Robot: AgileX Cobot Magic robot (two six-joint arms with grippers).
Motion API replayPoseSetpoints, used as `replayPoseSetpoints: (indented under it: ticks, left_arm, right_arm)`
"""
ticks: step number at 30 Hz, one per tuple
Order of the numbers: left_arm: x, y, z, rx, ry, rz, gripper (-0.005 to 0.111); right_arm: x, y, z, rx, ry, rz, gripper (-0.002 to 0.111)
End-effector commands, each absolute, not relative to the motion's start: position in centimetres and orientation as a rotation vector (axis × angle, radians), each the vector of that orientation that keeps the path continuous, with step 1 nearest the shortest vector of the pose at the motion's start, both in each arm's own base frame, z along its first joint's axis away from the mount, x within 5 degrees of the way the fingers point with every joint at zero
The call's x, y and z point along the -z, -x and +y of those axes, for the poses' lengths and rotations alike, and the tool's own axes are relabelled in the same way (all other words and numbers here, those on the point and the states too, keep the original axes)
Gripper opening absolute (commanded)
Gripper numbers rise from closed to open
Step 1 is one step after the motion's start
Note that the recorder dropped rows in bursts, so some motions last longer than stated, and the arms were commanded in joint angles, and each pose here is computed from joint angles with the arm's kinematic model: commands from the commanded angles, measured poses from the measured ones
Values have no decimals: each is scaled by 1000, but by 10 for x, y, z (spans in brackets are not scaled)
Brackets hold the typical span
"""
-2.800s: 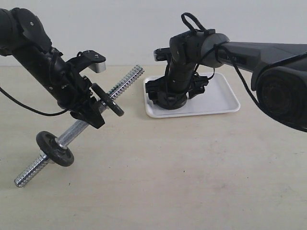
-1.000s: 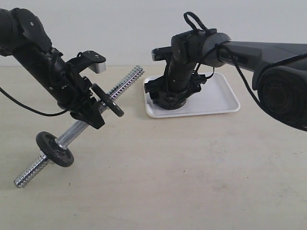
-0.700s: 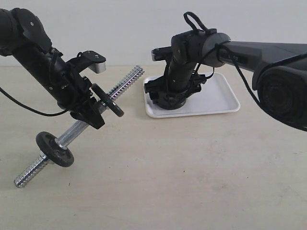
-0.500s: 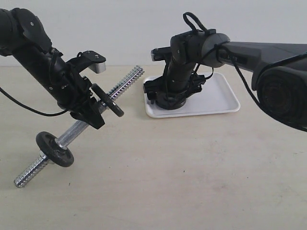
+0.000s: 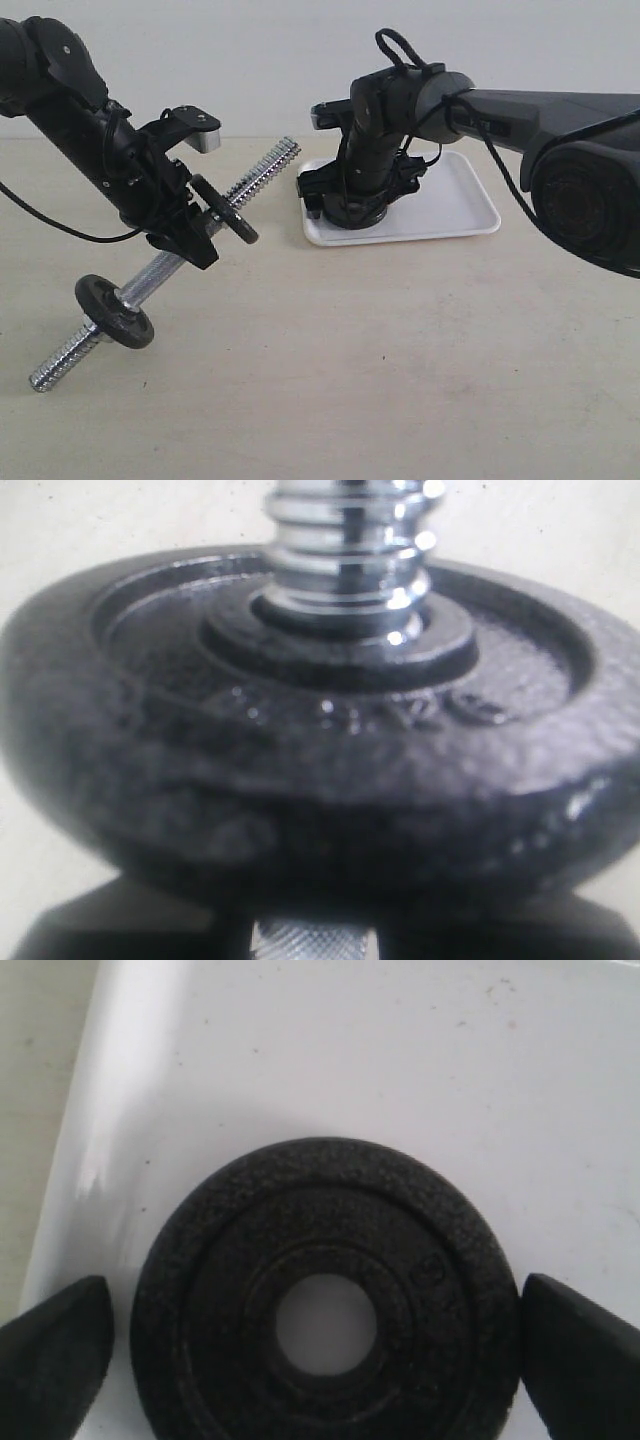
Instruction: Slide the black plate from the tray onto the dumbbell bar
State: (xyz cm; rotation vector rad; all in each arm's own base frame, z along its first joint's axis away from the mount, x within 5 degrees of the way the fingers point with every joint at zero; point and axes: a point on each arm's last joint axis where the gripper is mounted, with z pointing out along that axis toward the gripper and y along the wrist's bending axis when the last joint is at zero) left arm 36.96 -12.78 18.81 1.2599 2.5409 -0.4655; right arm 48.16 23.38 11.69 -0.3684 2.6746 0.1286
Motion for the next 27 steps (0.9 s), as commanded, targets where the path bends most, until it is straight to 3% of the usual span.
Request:
replayPoseSetpoints:
  ticks: [1,5,9,12,18,27]
  left_arm:
    - [-222,-368,-134,540,-1152,2463,4]
    - [-222,-368,-134,540,-1152,2463,4]
    - [-222,-368,-134,540,-1152,2463,4]
    - [-222,-368,-134,540,-1152,2463,4]
    - [-222,-368,-134,537,-1159,2465,4]
    - [-221,-368,-132,509,-1179,2467,4]
  right_arm:
    - [-84,-471,238,-154,311,2806,82]
    - [-83,-469,237,-151,307,2824,43]
    - [-83,-468,236,-136,318,2845,26]
    - [-84,-466,234,-108,373,2867,0]
    - [-109,-468,221,3,477,2829,0]
    - [-142,-478,194,-42,496,2796,0]
